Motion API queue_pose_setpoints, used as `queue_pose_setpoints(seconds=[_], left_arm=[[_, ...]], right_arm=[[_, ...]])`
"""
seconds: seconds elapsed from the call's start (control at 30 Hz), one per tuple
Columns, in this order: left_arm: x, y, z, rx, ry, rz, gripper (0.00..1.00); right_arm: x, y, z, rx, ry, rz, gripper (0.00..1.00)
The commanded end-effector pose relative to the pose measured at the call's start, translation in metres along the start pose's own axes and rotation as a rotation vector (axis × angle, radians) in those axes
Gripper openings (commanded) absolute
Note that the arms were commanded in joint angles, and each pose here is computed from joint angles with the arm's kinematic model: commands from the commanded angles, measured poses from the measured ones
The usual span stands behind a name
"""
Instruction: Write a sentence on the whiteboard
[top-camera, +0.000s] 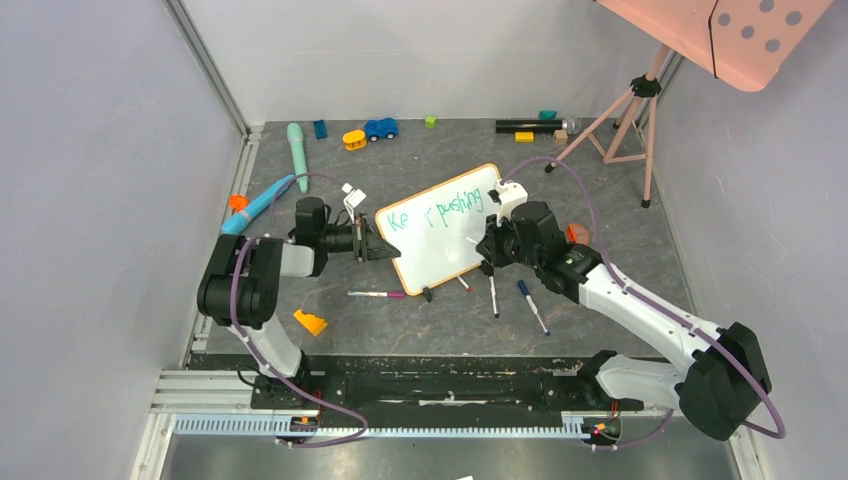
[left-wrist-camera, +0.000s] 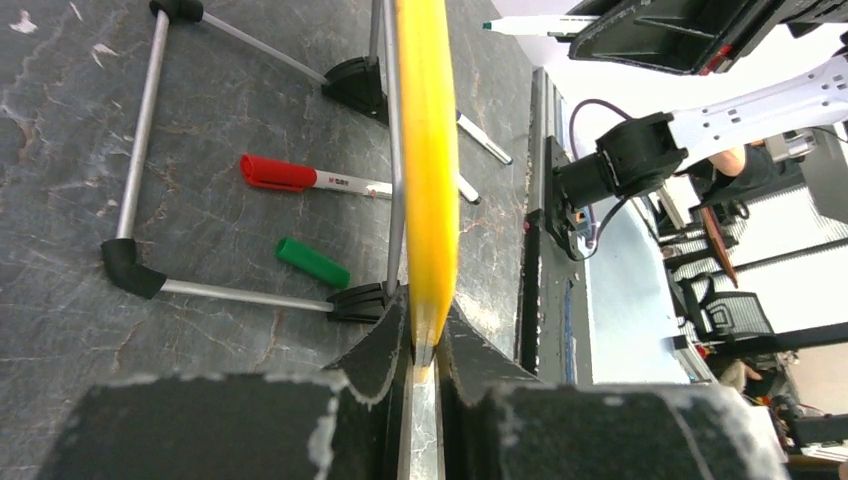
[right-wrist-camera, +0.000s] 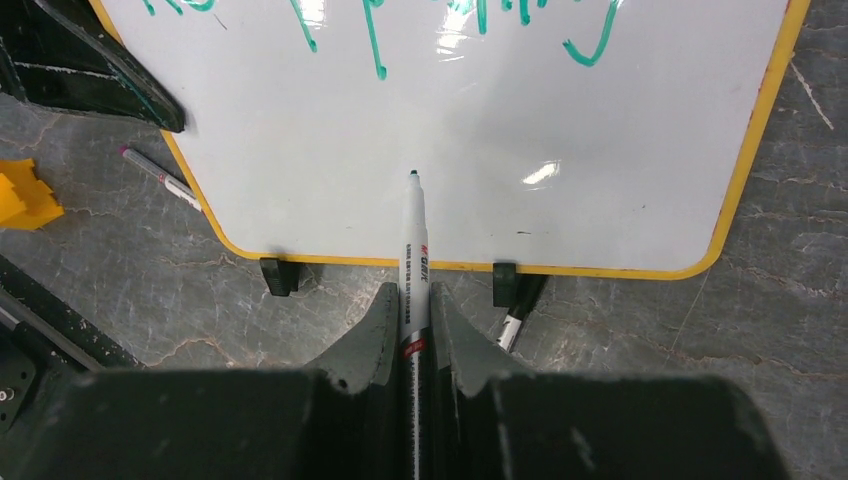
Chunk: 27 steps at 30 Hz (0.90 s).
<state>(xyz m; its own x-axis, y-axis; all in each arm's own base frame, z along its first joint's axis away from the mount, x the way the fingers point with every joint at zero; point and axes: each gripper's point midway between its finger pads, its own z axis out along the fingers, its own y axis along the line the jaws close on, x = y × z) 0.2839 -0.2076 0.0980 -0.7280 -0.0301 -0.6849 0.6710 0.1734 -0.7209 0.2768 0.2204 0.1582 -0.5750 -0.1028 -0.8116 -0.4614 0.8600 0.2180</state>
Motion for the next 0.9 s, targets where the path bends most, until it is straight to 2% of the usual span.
queue_pose_setpoints(seconds=[0.0, 0.07, 0.17, 0.23, 0.4, 0.87], left_arm=[[0.012, 0.008, -0.004, -0.129, 0.08, -0.12, 0.02], [0.007, 0.005, -0.008, -0.159, 0.101, -0.082, 0.02], [0.023, 0.003, -0.026, -0.219, 0.274, 0.025, 0.02], [0.033, 0.001, -0.032, -0.203, 0.347, 0.05, 0.02], [0.028, -0.004, -0.021, -0.095, 0.313, -0.032, 0.02], [0.032, 0.01, -0.027, -0.223, 0.324, -0.04, 0.02]], right_arm=[[-0.024, 0.006, -0.002, -0.014, -0.065, -0.021, 0.0], [-0.024, 0.007, -0.002, -0.021, -0.067, -0.022, 0.0], [-0.026, 0.007, -0.002, -0.016, -0.077, -0.02, 0.0], [-0.026, 0.007, -0.002, -0.017, -0.078, -0.017, 0.0], [-0.025, 0.008, -0.003, -0.027, -0.08, -0.009, 0.0], [-0.021, 0.007, -0.012, -0.029, -0.092, 0.0, 0.0]])
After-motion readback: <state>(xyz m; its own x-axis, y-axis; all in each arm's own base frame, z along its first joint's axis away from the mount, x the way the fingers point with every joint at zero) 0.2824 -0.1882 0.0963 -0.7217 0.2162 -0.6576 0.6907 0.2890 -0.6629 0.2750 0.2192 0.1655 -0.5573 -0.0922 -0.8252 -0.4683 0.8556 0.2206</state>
